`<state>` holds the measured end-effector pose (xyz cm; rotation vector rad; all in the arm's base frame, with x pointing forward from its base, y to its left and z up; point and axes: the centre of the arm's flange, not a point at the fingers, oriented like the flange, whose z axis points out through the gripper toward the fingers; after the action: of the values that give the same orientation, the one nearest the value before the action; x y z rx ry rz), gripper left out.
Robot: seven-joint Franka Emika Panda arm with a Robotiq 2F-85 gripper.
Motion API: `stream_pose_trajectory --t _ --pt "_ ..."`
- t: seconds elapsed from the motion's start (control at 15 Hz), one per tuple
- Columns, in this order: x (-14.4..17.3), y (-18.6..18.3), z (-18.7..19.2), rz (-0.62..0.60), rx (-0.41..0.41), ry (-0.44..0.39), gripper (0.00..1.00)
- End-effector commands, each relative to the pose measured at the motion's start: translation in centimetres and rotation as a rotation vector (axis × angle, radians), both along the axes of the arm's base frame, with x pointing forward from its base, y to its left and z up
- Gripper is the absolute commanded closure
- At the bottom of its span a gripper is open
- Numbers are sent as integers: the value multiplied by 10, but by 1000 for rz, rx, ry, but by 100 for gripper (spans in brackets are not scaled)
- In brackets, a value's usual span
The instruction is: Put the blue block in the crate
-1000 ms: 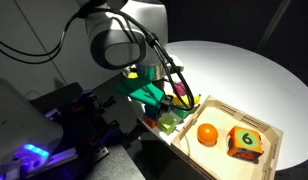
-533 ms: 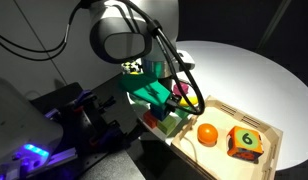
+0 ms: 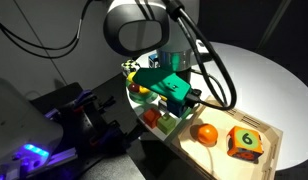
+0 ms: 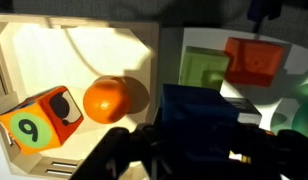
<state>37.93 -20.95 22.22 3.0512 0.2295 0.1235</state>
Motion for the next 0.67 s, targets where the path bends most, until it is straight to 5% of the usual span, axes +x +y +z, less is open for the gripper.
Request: stream_pose_trajectory --t 0.0,0.6 --pt "24 -14 11 -22 18 -5 73" --pt "83 -28 24 -51 40 43 73"
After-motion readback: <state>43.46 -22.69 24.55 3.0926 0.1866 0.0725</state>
